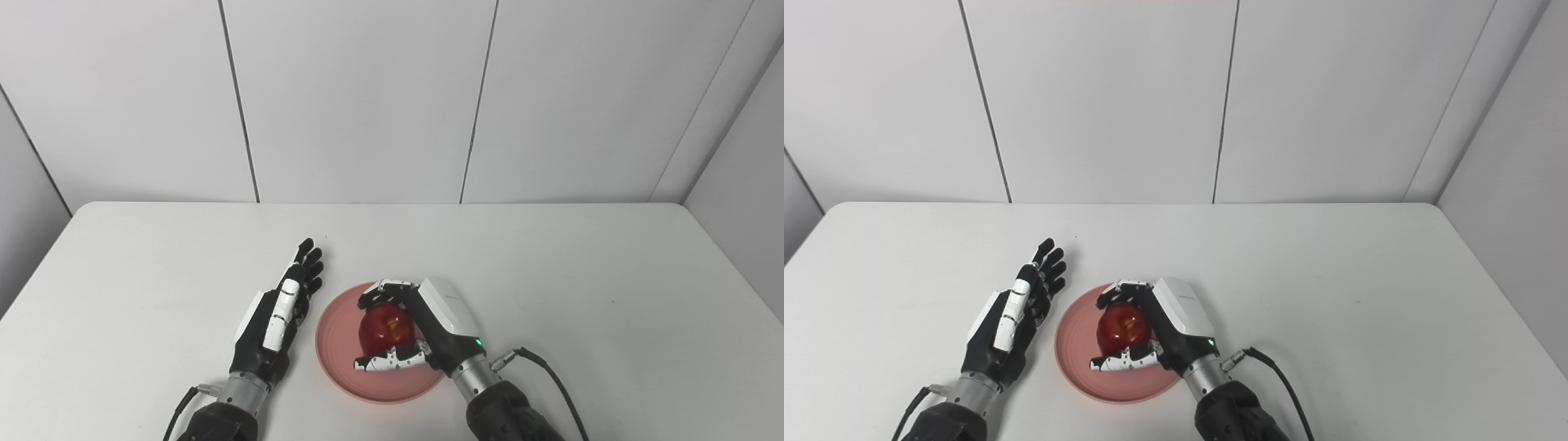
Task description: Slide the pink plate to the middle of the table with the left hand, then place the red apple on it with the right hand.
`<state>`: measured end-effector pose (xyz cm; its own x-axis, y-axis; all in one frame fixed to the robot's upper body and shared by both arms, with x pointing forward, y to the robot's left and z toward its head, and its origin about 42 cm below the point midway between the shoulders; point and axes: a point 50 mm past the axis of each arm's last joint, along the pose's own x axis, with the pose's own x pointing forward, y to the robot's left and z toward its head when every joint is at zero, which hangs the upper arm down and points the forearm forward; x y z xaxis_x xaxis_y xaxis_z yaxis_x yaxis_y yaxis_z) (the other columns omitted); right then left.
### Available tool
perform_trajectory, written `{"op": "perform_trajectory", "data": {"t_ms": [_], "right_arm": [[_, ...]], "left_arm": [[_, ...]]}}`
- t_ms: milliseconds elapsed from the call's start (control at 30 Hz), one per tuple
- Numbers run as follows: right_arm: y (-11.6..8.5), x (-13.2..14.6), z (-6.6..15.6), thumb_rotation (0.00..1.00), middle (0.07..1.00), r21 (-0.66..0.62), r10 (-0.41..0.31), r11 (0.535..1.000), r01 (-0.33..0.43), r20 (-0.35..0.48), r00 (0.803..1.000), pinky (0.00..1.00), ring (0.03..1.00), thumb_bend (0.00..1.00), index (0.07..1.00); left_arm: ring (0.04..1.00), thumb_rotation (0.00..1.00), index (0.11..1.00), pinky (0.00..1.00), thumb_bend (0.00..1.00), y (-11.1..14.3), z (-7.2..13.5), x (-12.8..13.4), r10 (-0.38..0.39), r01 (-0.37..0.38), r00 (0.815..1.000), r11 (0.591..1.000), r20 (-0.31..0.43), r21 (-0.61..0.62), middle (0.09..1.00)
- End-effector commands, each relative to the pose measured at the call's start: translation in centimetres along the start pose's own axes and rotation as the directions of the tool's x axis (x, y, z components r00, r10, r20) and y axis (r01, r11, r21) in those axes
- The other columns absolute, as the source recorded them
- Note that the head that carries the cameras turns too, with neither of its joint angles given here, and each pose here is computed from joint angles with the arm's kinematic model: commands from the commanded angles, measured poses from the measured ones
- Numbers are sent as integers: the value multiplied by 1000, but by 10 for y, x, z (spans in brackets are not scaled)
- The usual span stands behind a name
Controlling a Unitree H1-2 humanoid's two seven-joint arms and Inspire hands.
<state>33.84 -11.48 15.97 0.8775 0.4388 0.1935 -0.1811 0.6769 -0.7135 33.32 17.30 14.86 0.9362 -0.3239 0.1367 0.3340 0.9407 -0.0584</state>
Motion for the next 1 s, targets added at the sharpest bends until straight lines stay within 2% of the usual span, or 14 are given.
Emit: {"op": "perform_trajectory", "data": {"t_ms": [0, 67, 100, 133, 167, 233, 267, 300, 467, 567, 733, 767, 833, 967], "right_arm": [[-8, 10, 10, 0, 478, -28, -18, 999, 21, 76, 997, 430, 463, 513, 547], [-9, 10, 11, 0, 469, -25, -13, 1000, 15, 75, 997, 441, 504, 517, 541], [-10, 9, 11, 70, 550, -24, -7, 1000, 9, 78, 997, 471, 551, 574, 625], [-10, 8, 12, 181, 620, -24, -3, 1000, 5, 81, 997, 504, 596, 609, 696], [-11, 8, 12, 242, 658, -25, 0, 1000, 2, 83, 997, 522, 621, 625, 730], [-12, 8, 12, 329, 713, -30, 9, 1000, -6, 80, 997, 555, 664, 641, 766], [-12, 7, 12, 395, 764, -31, 14, 999, -12, 76, 997, 606, 713, 649, 790], [-13, 7, 12, 401, 769, -33, 21, 999, -19, 72, 997, 611, 717, 649, 792], [-17, 6, 15, 601, 871, -14, 21, 1000, -20, 80, 997, 738, 829, 696, 866], [-19, 4, 16, 659, 916, 2, 10, 1000, -10, 98, 995, 781, 873, 713, 929], [-22, 0, 18, 707, 945, 46, -27, 999, 21, 131, 991, 800, 904, 720, 977], [-23, 0, 18, 750, 960, 52, -32, 998, 25, 135, 990, 820, 919, 729, 991], [-25, -1, 18, 804, 977, 82, -48, 996, 37, 134, 990, 828, 936, 754, 999], [-32, -6, 16, 841, 983, 120, -76, 991, 60, 138, 987, 819, 941, 767, 1000]], "left_arm": [[1000, 1000, 1000, 1000, 586, -1, 15, 8, -9, 8, 997, 1000, 70, 19, 1000], [1000, 1000, 1000, 1000, 586, -1, 15, 8, -10, 9, 997, 1000, 71, 22, 1000], [1000, 1000, 1000, 1000, 587, -1, 16, 8, -10, 8, 997, 1000, 72, 22, 1000], [1000, 1000, 1000, 1000, 588, 0, 16, 8, -10, 8, 997, 1000, 73, 23, 1000], [1000, 1000, 1000, 1000, 589, 0, 16, 8, -8, 7, 997, 1000, 73, 21, 1000], [1000, 1000, 1000, 1000, 588, 0, 16, 8, -7, 5, 997, 1000, 73, 19, 1000], [1000, 1000, 1000, 1000, 587, 0, 16, 8, -7, 5, 997, 1000, 73, 19, 1000], [1000, 1000, 1000, 1000, 587, 0, 16, 8, -7, 5, 997, 1000, 73, 19, 1000], [1000, 1000, 1000, 1000, 581, 0, 16, 8, -6, 5, 997, 1000, 75, 13, 1000], [1000, 1000, 1000, 1000, 582, 0, 16, 8, -7, 6, 997, 1000, 75, 10, 1000], [1000, 1000, 1000, 1000, 578, 1, 15, 9, -6, 5, 997, 1000, 82, 7, 1000], [1000, 1000, 1000, 1000, 576, 1, 15, 9, -6, 6, 997, 1000, 83, 7, 1000], [1000, 1000, 1000, 1000, 576, 1, 15, 10, -8, 7, 997, 1000, 82, 6, 1000], [1000, 1000, 1000, 1000, 582, 2, 16, 10, -9, 9, 997, 1000, 77, -1, 1000]]}}
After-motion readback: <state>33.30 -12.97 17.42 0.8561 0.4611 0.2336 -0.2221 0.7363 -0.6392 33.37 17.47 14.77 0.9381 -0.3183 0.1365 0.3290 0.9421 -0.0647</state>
